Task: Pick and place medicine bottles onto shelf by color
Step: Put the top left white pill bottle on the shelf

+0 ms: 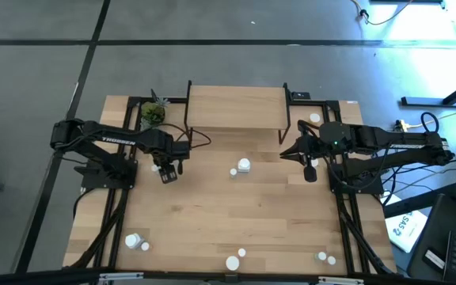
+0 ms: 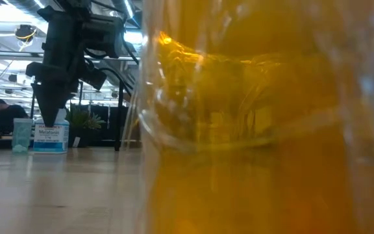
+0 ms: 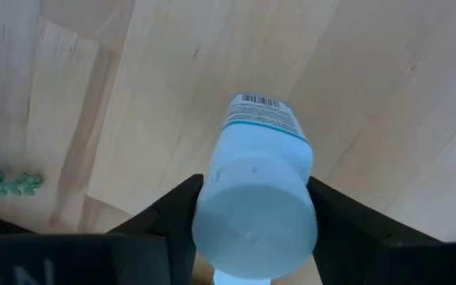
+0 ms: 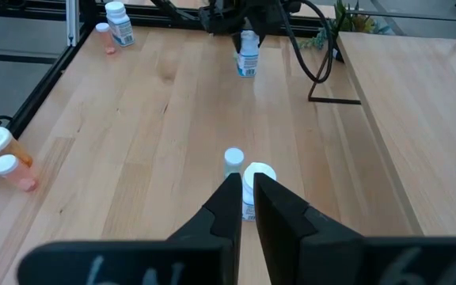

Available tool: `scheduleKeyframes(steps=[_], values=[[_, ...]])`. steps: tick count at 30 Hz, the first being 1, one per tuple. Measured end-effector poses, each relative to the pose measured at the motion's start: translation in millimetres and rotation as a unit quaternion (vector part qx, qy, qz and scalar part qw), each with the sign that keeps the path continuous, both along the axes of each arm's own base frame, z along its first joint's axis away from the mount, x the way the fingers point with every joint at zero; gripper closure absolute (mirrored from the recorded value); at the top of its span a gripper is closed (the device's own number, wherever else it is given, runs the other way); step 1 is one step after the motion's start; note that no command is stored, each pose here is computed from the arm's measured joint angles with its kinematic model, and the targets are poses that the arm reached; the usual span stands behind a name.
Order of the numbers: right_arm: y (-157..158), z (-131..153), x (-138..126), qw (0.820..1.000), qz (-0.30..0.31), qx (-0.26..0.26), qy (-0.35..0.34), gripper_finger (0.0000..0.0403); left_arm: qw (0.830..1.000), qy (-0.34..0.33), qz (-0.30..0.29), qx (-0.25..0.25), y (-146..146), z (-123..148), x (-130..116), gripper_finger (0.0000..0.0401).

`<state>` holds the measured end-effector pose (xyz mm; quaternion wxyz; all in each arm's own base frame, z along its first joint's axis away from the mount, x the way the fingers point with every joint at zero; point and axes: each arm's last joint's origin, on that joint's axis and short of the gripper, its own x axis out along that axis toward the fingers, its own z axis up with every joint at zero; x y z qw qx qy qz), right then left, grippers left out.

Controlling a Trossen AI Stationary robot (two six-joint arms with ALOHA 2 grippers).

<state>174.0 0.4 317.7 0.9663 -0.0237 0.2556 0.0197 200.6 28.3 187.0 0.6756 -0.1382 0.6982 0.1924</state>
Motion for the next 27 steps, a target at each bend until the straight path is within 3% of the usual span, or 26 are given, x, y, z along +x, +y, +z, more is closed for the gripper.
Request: scheduleKeyframes(steps=[9,14,21,27], values=[[0.0,0.0,0.0,1.000,0.000,0.000,0.000,0.0363,1.000,-0.013,0.025,0.002,0.3,2.4,3.1,0.0231],[0.0,0.0,0.0,1.000,0.000,0.000,0.000,0.0363,0.998,-0.050,0.043,0.003,-0.1,20.0,15.0,0.0231],[0.0,0.0,0.0,1.000,0.000,0.000,0.000,0.0363,0.992,-0.121,0.021,0.007,-8.4,72.3,36.4,0.0232],[0.0,0.0,0.0,1.000,0.000,0.000,0.000,0.0363,0.986,-0.160,0.021,0.043,-13.0,127.3,40.2,0.0232]])
